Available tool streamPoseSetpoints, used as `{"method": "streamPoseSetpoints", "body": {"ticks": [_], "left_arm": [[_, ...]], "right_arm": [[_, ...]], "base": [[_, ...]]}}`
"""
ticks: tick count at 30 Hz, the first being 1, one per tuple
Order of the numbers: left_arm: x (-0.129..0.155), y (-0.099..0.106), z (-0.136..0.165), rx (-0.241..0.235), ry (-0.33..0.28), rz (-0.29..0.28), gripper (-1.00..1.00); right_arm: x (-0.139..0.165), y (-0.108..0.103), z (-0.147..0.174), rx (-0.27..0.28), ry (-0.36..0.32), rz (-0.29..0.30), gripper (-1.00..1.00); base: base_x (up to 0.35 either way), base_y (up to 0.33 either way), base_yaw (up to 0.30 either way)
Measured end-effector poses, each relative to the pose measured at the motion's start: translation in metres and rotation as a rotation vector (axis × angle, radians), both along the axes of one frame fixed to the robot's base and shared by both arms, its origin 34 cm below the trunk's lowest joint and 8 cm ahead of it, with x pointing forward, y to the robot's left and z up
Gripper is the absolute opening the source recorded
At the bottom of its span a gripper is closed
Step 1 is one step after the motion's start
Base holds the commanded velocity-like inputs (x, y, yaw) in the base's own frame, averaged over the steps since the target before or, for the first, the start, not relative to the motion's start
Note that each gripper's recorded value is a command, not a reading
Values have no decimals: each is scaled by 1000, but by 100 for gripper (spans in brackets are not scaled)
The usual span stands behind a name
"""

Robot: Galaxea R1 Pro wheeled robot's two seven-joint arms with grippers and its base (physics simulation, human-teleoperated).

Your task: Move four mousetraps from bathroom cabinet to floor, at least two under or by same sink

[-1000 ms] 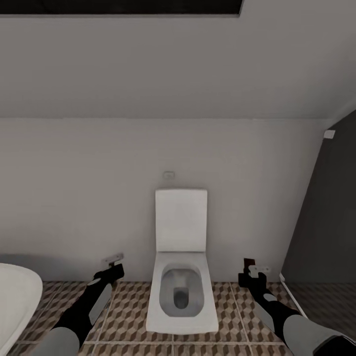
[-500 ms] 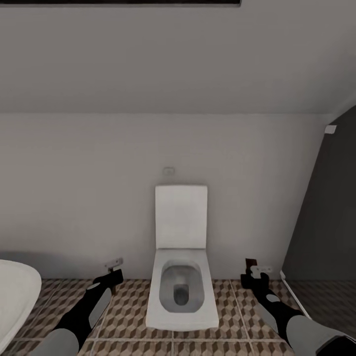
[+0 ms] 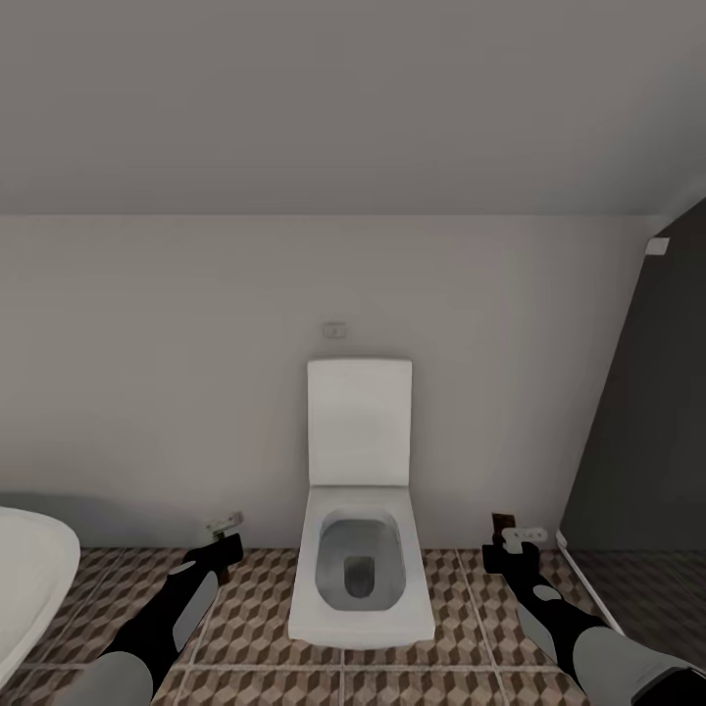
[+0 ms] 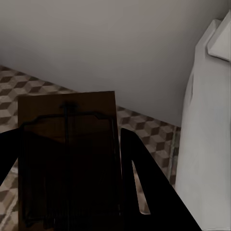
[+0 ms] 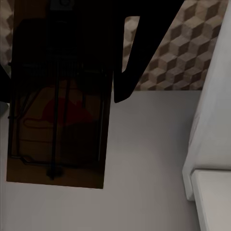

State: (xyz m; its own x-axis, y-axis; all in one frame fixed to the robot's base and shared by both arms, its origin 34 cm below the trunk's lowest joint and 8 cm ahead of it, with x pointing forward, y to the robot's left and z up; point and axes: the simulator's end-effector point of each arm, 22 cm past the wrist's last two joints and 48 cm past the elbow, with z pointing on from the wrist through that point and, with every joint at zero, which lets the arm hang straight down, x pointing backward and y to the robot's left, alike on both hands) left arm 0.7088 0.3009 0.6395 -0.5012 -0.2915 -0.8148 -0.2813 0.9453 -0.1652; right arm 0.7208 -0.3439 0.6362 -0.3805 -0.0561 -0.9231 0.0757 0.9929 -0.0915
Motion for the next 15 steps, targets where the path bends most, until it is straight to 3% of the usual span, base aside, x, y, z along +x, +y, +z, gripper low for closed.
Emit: {"method": "streamPoseSetpoints", "body": {"ticks": [15], "left_arm": [[-4,5,-29,7,-3,-1,-100]], "right_arm": [[-7,-2,-34,-2,10,-3,-100]], "base": [[0,0,0]]}}
